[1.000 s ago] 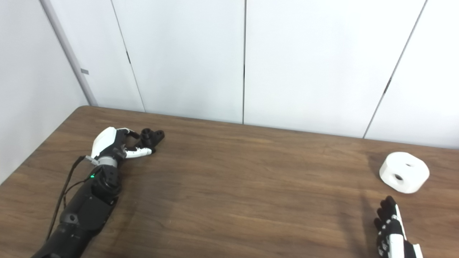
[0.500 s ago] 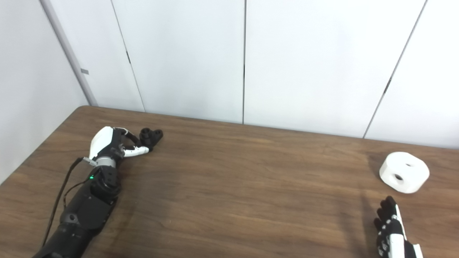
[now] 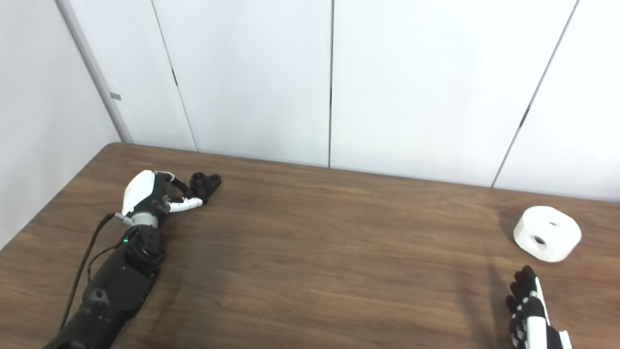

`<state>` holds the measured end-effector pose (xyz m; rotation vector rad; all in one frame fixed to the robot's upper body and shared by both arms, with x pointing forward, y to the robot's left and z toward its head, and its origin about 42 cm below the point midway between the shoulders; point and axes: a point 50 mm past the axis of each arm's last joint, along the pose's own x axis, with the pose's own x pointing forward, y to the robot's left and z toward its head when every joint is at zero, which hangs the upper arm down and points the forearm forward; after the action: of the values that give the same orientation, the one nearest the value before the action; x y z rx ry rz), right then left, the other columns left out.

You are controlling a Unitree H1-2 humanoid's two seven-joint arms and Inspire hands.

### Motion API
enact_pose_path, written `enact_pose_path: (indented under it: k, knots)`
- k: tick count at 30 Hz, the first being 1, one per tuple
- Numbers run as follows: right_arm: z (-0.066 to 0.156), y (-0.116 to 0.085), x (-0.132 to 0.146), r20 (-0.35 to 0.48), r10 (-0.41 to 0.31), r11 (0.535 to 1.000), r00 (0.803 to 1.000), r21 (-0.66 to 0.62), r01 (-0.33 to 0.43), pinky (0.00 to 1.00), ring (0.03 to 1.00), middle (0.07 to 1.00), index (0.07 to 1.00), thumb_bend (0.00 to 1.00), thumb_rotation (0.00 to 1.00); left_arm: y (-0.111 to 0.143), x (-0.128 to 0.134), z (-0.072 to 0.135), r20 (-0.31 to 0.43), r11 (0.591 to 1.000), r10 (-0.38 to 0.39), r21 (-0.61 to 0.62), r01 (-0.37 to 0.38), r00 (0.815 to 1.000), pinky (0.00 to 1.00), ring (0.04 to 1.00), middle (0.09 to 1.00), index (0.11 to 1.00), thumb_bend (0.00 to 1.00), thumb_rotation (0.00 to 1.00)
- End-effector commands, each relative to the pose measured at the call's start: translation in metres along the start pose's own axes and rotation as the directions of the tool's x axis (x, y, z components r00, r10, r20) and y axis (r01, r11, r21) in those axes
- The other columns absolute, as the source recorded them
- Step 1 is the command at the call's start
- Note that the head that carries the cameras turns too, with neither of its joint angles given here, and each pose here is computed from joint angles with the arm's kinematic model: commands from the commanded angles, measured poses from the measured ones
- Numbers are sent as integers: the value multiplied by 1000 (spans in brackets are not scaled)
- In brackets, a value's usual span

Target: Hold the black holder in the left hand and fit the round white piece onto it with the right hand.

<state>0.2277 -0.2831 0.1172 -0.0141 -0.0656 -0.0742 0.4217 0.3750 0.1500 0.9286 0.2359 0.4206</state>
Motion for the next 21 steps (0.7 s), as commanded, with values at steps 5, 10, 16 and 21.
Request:
enact_pose_path:
  k: [5,10,16,21]
  knots:
    - [6,4,-3,20,13,1000,1000,6,-13,1000,1000,1000,1000,496,1000,11,-3,16,89,1000,-6,9,6,996,953,895,788,485,519,41]
    - [5,5,-2,19,20,1000,1000,10,-21,1000,1000,1000,1000,508,1000,8,-13,21,142,998,-50,39,45,989,945,905,801,485,518,43]
    - [3,6,0,26,15,1000,1000,7,-15,1000,1000,1000,1000,508,1000,2,-24,28,181,995,-77,79,63,980,941,893,789,486,519,43]
    - [1,8,1,25,5,1000,1000,10,-5,1000,1000,998,1000,497,1000,-2,-39,36,236,991,-117,84,100,965,938,901,784,486,518,42]
